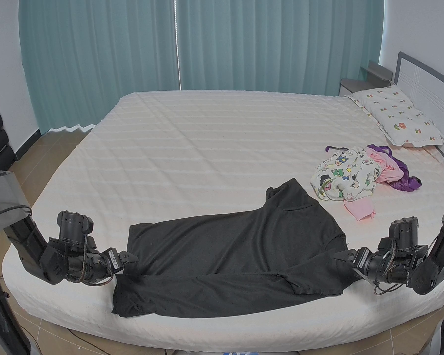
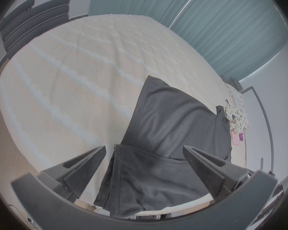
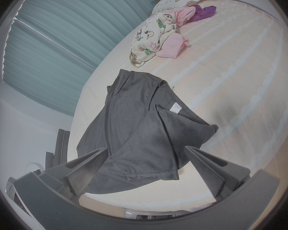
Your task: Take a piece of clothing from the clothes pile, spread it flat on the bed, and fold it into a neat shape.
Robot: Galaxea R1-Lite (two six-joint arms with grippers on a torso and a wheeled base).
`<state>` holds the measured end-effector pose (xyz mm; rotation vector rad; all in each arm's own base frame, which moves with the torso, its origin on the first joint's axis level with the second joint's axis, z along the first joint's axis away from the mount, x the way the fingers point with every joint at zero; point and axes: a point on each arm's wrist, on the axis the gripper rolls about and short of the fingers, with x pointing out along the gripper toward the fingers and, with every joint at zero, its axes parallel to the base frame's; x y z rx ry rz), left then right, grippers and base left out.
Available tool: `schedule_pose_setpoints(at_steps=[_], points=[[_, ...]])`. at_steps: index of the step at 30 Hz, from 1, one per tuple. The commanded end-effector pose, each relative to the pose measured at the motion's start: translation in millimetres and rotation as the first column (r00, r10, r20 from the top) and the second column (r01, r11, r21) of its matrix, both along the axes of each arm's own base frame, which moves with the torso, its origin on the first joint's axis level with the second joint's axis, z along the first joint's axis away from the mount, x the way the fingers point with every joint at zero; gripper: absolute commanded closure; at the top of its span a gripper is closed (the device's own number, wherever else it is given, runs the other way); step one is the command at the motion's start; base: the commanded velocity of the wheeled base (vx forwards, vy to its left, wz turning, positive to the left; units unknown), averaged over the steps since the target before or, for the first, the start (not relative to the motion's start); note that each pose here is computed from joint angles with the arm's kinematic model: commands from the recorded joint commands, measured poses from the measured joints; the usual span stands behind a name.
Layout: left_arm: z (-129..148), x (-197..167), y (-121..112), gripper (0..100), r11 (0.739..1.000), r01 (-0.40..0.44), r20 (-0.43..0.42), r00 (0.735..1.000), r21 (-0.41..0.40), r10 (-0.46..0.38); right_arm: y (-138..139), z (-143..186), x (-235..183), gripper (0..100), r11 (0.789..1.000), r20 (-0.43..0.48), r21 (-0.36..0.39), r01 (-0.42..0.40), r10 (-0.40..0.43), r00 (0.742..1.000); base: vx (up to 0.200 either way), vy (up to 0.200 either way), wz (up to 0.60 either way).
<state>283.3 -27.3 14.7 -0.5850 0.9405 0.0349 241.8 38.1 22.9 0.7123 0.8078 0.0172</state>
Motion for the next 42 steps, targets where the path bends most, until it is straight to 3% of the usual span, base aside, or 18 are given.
schedule_pose_setpoints(at_steps=[1,3,4,12,17,20,28,42], points=[[-18,7,-1,0,1.0,-0.002,-0.05,0.999,0.001,0.002,0,0,0,0,1.0,0.0,0.0,-0.001,0.001,1.0,0.0,0.0,0.0],[-23,9,-1,0,1.0,-0.003,-0.059,0.998,0.004,0.003,0,-1,1,0,1.0,-0.001,0.0,-0.001,0.001,1.0,0.0,0.0,0.0],[-24,11,-1,100,1.0,-0.004,-0.059,0.998,0.003,0.004,0,-1,1,0,1.0,-0.001,0.0,-0.003,0.003,1.0,0.0,0.0,0.0],[-22,12,-1,100,0.996,-0.085,-0.067,0.994,-0.02,0.083,-7,-4,20,0,0.999,0.016,0.039,-0.01,0.01,1.0,0.0,0.0,0.0],[-21,12,-1,100,0.993,-0.108,-0.071,0.992,-0.036,0.105,-14,-10,37,0,0.999,0.043,0.004,-0.039,0.039,0.998,0.0,0.0,0.0],[-21,12,-5,100,0.993,-0.106,-0.071,0.992,-0.045,0.103,-15,-21,51,0,0.992,0.064,-0.056,-0.116,0.12,0.991,0.0,0.0,0.0],[-21,10,-7,100,0.994,-0.1,-0.076,0.992,-0.045,0.096,-15,-31,69,0,0.968,0.108,-0.095,-0.233,0.243,0.964,0.0,0.0,0.0],[-21,11,-7,100,0.994,-0.1,-0.074,0.993,-0.045,0.096,-17,-51,89,0,0.96,0.105,-0.125,-0.252,0.265,0.958,0.0,0.0,0.0]])
